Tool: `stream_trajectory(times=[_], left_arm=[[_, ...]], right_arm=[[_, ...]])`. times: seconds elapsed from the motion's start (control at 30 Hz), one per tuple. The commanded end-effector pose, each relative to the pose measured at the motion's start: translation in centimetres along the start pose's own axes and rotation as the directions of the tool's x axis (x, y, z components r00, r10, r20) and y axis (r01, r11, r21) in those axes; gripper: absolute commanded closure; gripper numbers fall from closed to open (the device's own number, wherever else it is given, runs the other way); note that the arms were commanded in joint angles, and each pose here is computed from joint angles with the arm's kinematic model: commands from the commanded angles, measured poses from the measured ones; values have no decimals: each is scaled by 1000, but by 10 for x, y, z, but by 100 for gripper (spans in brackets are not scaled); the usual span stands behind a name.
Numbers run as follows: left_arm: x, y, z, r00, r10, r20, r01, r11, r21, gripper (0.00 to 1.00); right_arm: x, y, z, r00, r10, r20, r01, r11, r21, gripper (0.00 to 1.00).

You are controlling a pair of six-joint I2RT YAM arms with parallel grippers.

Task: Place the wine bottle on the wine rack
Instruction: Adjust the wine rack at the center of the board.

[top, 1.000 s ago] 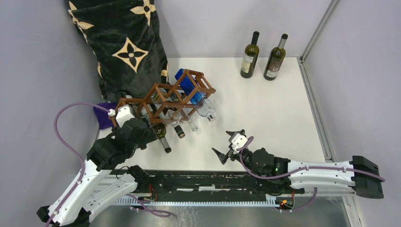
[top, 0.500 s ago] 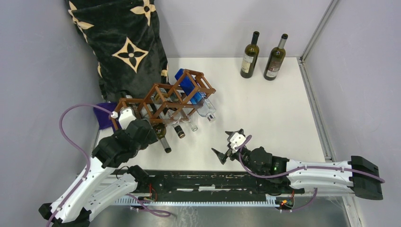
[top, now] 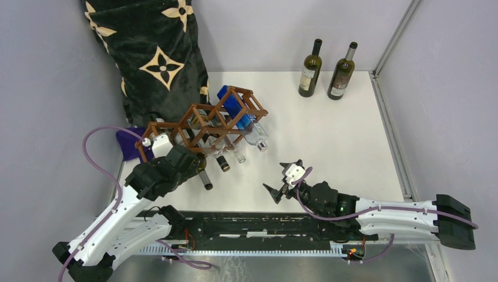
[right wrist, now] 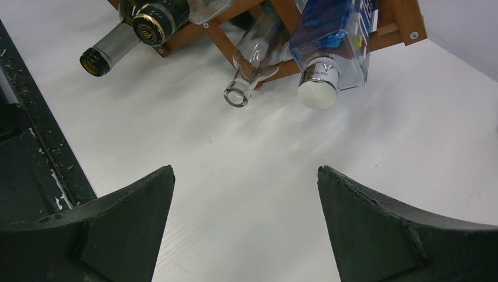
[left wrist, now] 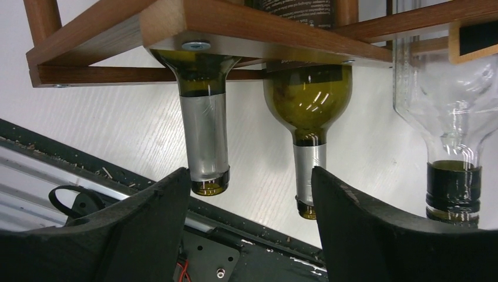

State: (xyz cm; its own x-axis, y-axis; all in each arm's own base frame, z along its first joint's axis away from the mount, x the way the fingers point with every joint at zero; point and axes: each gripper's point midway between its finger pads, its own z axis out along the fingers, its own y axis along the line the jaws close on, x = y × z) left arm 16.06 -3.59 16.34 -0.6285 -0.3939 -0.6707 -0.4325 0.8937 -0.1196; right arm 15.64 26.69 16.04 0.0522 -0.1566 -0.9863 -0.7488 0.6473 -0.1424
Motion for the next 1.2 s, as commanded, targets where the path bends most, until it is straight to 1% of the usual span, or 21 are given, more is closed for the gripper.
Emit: stream_trajectory(times=[0.0,0.13,0.23,0.33,0.5,0.6,0.7,0.83,0.97,1.03,1.17], left_arm=[[-8,6,5,996,-77,50,80,994,-68,23],[-7,5,16,994,-76,76,83,992,-94,26],[-7,8,22,993,-79,93,90,988,-129,26],[-5,13,26,989,-97,112,113,981,-155,26],[-4,18,32,977,-145,156,169,974,-152,28],[-3,20,35,973,-160,168,187,969,-159,33],[-2,20,38,971,-163,175,192,967,-167,35],[0,20,41,971,-167,173,197,964,-176,43],[0,21,36,968,-187,167,214,964,-159,58],[-3,21,31,966,-198,167,223,964,-147,62],[-11,23,21,961,-211,177,235,964,-125,74]], right_arm=[[-11,-1,1,999,34,40,-34,999,0,3],[-14,-2,0,998,34,48,-34,999,1,3],[-13,-5,-2,999,31,45,-31,999,9,3],[-13,-8,-4,998,34,52,-35,999,20,3],[-13,-11,-7,998,33,57,-35,999,27,3],[-15,-12,-7,998,34,61,-35,999,27,2],[-15,-14,-8,997,35,65,-37,999,34,3],[-17,-16,-10,997,36,72,-39,999,38,3],[-18,-18,-11,997,36,75,-39,998,44,3],[-20,-20,-12,996,39,85,-43,998,47,2],[-25,-22,-13,992,45,114,-51,997,52,2]])
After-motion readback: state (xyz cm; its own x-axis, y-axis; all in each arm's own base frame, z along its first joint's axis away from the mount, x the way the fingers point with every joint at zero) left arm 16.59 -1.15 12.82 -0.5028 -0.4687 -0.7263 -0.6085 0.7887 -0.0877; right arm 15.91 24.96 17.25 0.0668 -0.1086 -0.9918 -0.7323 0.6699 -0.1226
